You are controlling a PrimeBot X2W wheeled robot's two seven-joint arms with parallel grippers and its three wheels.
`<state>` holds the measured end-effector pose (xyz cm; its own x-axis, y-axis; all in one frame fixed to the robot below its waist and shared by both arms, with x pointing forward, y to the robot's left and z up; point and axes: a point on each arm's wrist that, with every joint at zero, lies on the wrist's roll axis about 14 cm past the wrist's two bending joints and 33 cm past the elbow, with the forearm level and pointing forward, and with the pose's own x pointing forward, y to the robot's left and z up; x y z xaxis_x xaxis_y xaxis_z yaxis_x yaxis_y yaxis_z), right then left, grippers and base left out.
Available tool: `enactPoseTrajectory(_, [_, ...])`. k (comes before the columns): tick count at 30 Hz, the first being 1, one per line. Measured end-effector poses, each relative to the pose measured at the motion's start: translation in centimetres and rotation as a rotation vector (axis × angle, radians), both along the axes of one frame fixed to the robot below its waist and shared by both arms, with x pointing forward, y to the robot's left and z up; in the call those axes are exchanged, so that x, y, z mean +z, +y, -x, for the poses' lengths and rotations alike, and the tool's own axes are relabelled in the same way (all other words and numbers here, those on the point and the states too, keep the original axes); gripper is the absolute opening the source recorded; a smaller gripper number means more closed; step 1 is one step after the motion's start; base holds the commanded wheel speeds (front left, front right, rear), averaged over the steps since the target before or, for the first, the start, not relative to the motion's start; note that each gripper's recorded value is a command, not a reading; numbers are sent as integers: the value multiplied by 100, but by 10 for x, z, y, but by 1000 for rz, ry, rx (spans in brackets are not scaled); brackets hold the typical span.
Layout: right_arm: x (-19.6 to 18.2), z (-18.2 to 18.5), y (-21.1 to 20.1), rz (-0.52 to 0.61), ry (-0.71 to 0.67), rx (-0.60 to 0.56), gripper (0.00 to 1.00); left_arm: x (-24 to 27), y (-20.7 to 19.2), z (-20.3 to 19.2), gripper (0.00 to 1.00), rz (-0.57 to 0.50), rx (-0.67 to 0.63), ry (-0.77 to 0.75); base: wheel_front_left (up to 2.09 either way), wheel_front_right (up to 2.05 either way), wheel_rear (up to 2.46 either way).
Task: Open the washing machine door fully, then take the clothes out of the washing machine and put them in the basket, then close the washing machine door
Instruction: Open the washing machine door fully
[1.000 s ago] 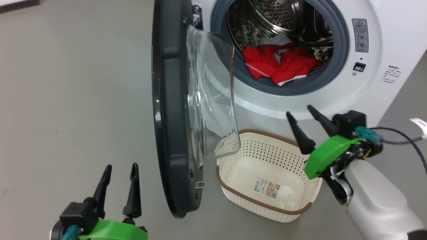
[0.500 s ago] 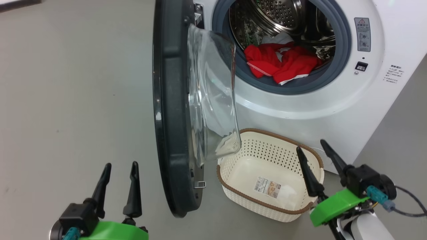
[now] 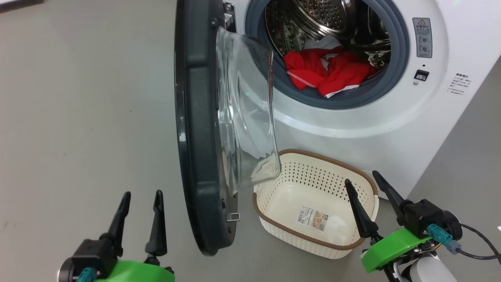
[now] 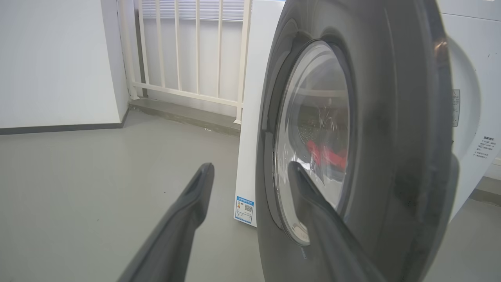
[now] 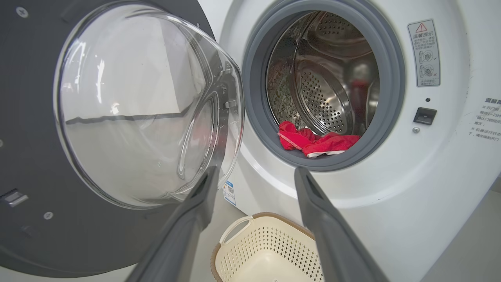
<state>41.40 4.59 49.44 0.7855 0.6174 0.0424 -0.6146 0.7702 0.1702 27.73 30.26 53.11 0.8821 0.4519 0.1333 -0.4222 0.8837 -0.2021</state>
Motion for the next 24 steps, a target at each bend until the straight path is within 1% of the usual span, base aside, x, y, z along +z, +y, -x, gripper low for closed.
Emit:
enactPoseTrajectory(5, [1,0,0,-6,1,-2,100,1,-1,0,100,2,-4,-3,0,0,0])
enactPoseTrajectory(6, [1,0,-1,-9,3,-3,100,0,-2,0,75,2,-6,-2,0,0,0])
enactPoseTrajectory(7, [1,0,-1,-11,5,-4,100,0,-2,0,43,2,-7,-2,0,0,0])
enactPoseTrajectory(8, [1,0,-1,-12,6,-4,100,0,-3,-1,4,2,-9,-2,0,0,0])
enactPoseTrajectory(9, [1,0,-1,-12,6,-4,100,0,-3,-1,0,2,-9,-2,0,0,0])
enactPoseTrajectory(12, [1,0,-1,-11,6,-5,100,1,-4,-1,0,-1,-13,-5,0,0,0])
enactPoseTrajectory(16, [2,1,-1,-10,5,-4,100,20,-5,-2,0,-47,-15,-48,0,0,0])
enactPoseTrajectory(20, [3,2,0,-10,1,-3,100,55,-7,-3,0,-111,-18,-138,0,0,0])
enactPoseTrajectory(24, [2,3,-1,-11,9,-4,100,103,-12,-3,0,-184,-27,-270,0,0,0])
